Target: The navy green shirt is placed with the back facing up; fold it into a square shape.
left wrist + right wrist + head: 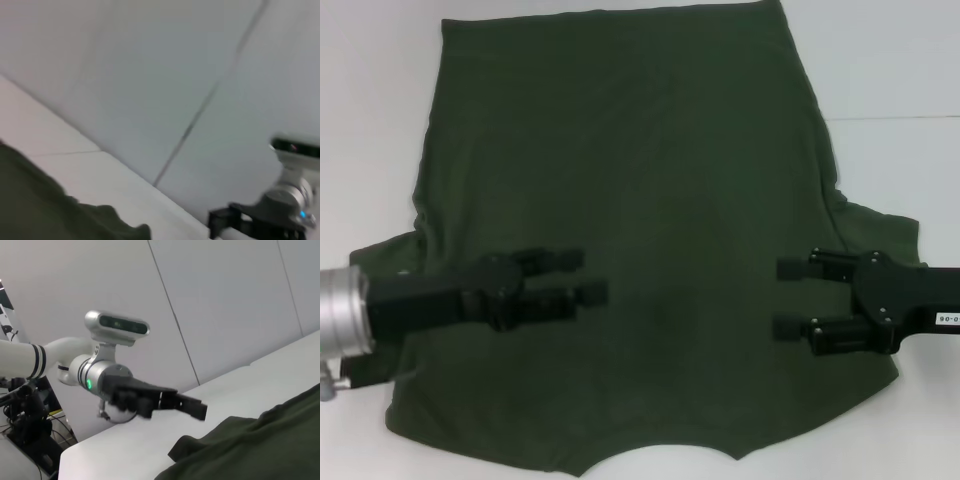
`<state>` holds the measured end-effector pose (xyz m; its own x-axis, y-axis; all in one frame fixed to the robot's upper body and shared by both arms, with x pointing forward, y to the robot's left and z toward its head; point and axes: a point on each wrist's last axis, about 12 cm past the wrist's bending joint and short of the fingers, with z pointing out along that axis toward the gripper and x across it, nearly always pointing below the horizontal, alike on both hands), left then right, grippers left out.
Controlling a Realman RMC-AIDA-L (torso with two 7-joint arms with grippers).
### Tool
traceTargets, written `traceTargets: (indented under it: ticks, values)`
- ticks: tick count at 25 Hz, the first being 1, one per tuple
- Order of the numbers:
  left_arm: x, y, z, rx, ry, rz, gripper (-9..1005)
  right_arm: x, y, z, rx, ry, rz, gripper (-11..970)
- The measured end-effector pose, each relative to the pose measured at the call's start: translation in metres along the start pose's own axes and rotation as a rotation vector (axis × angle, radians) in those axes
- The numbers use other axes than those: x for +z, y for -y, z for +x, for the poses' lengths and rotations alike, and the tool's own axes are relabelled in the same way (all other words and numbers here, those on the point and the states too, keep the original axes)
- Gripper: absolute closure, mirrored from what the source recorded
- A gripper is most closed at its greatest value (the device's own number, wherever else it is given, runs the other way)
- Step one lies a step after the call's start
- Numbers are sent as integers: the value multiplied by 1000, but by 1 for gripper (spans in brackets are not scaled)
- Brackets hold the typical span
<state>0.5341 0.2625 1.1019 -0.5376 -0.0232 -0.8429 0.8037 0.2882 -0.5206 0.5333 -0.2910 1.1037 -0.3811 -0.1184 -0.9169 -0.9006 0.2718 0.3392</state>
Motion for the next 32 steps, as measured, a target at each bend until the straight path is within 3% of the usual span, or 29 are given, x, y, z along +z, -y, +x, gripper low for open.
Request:
traceTargets:
  ticks: [7, 15, 24, 32]
  values:
    - [-21, -6, -14, -181, 25, -68, 98, 5, 1, -4, -10, -4, -14, 12]
    - [-61, -12, -24, -361, 100, -203, 98, 10, 0, -5, -17, -7, -29, 12]
    - [-115, -13, -16, -502, 18, -426, 98, 12, 1, -7, -22, -7, -33, 12]
    - [-138, -19, -4, -568, -38, -598, 98, 13, 1, -9, -28, -12, -40, 12]
